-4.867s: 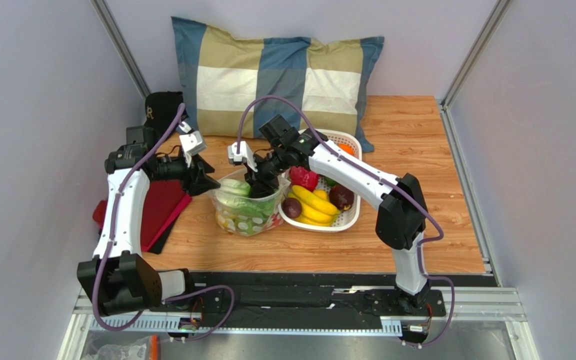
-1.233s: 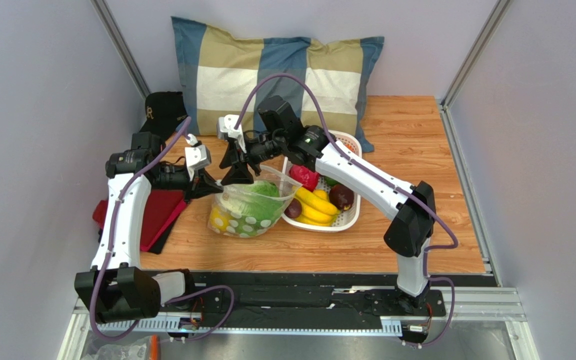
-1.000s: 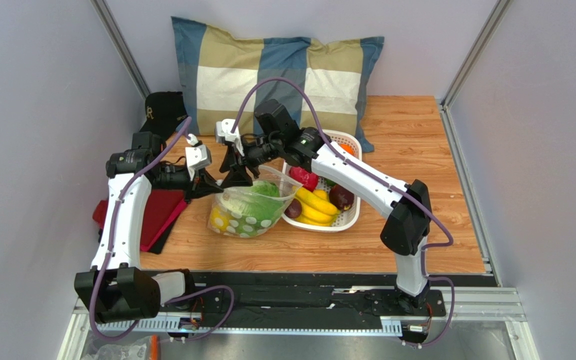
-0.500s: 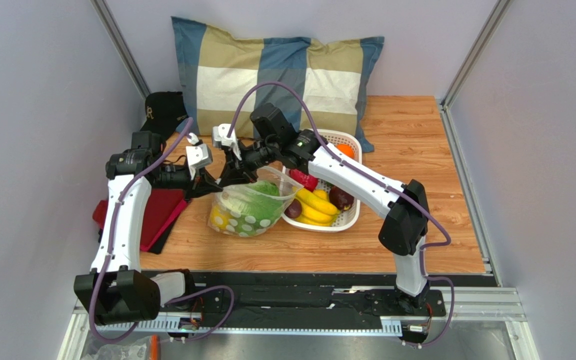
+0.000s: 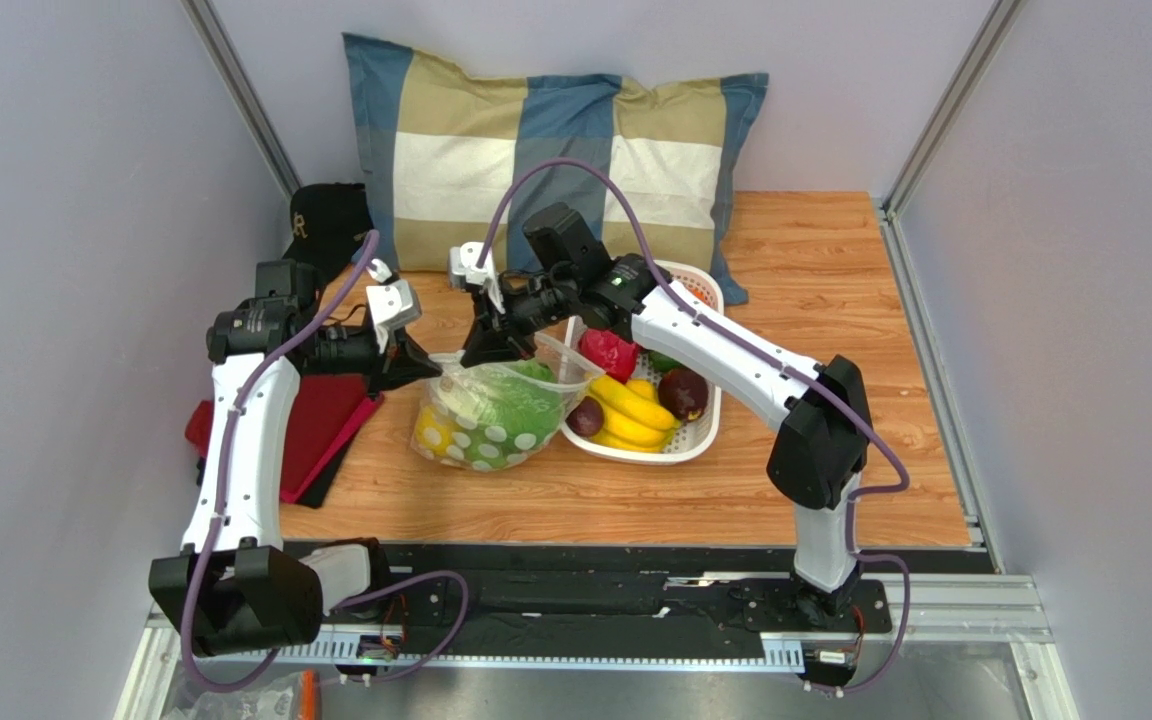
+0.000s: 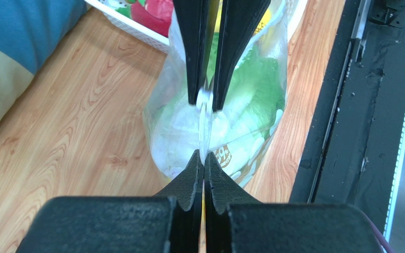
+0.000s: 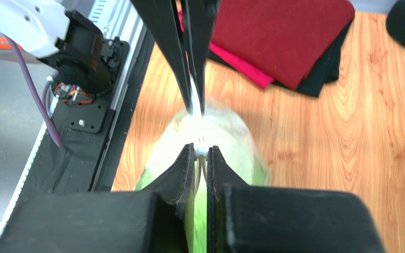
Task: Place the food in the zip-top bag and seal the zipper
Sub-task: Zip the zipper food storage bag at the center of the board.
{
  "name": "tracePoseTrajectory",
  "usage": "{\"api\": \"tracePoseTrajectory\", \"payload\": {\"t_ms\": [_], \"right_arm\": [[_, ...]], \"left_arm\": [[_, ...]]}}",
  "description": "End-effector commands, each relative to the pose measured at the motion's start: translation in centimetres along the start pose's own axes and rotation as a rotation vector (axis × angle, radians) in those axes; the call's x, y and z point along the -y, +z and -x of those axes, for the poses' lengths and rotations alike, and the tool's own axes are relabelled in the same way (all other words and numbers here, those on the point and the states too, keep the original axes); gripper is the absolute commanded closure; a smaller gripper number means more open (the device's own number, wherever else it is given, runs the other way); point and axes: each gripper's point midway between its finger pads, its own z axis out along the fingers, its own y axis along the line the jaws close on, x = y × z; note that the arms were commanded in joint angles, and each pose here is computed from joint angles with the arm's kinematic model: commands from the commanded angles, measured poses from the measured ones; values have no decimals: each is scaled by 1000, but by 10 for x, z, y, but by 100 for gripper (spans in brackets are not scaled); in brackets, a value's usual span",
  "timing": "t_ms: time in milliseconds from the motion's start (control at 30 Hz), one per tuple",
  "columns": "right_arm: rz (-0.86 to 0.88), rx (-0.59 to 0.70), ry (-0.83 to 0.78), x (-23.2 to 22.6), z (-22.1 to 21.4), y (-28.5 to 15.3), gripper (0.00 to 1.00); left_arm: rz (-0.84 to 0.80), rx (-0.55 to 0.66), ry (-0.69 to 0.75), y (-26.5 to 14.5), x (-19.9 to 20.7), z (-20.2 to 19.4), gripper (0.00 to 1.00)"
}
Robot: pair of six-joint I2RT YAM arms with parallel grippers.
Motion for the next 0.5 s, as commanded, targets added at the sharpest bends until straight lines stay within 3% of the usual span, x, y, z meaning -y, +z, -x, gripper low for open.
{"api": "tracePoseTrajectory", "payload": {"t_ms": [0,467], "right_arm": [[-57,-92,37,8,-28,-31,100],[-162,-263,139,28,-104,-101,100]], "left_arm": [[56,74,50,-12,-4,24,100],[242,96,23,-30,-43,29,100]]}}
